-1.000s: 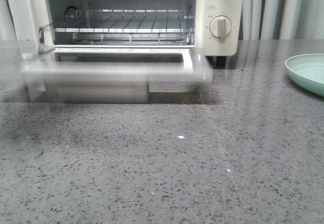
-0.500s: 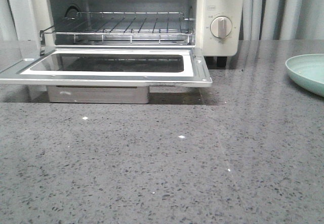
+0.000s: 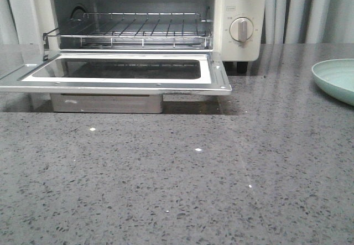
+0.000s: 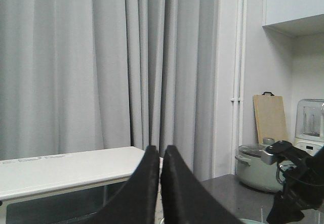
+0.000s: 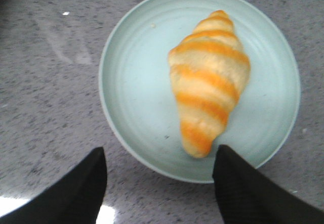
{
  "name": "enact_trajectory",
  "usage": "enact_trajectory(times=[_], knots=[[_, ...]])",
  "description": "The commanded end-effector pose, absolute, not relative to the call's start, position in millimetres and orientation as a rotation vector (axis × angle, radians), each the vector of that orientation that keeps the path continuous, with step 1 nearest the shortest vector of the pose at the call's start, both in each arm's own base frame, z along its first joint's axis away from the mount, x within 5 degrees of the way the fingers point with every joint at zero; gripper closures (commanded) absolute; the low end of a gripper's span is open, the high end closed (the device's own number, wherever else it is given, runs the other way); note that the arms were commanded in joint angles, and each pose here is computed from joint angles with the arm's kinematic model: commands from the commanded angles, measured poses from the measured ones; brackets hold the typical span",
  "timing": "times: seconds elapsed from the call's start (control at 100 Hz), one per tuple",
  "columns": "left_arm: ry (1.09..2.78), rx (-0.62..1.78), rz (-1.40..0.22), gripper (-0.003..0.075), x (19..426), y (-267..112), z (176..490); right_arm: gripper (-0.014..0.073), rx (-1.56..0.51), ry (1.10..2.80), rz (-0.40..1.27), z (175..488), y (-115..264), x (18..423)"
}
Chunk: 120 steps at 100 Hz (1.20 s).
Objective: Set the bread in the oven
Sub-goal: 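Lower the right gripper onto the croissant on the plate and grasp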
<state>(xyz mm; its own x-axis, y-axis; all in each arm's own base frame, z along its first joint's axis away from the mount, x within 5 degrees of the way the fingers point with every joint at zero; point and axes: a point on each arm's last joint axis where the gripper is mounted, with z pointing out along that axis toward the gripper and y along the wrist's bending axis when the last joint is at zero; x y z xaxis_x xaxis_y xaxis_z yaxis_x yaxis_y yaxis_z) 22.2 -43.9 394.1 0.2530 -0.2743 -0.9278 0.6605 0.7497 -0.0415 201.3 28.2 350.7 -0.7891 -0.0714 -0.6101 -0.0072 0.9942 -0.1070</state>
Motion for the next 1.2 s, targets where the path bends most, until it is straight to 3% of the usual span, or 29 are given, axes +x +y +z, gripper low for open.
enact_trajectory(times=[0.0,0.15,0.43,1.03,1.1,1.19], knots=[[1.135,0.367,-0.688,0.0742,21.2,-43.1,402.1,0.0222,-0.067,2.460,-0.201,368.5,28.1,220.6],[1.136,0.373,-0.686,0.0742,21.1,-43.4,401.9,0.0234,-0.001,2.536,-0.252,367.3,22.3,251.8],[1.136,0.376,-0.688,0.0742,20.9,-43.6,401.9,0.0234,0.150,2.650,-0.285,336.3,-4.4,285.7],[1.138,0.382,-0.673,0.0742,21.3,-43.5,401.4,0.0237,0.098,2.674,-0.293,293.7,-3.4,327.1],[1.138,0.382,-0.673,0.0742,21.3,-43.5,401.4,0.0275,0.097,2.673,-0.292,293.0,-3.3,327.9],[1.139,0.376,-0.670,0.0742,21.6,-43.0,401.6,0.0411,0.094,2.672,-0.297,293.1,-3.5,327.9]])
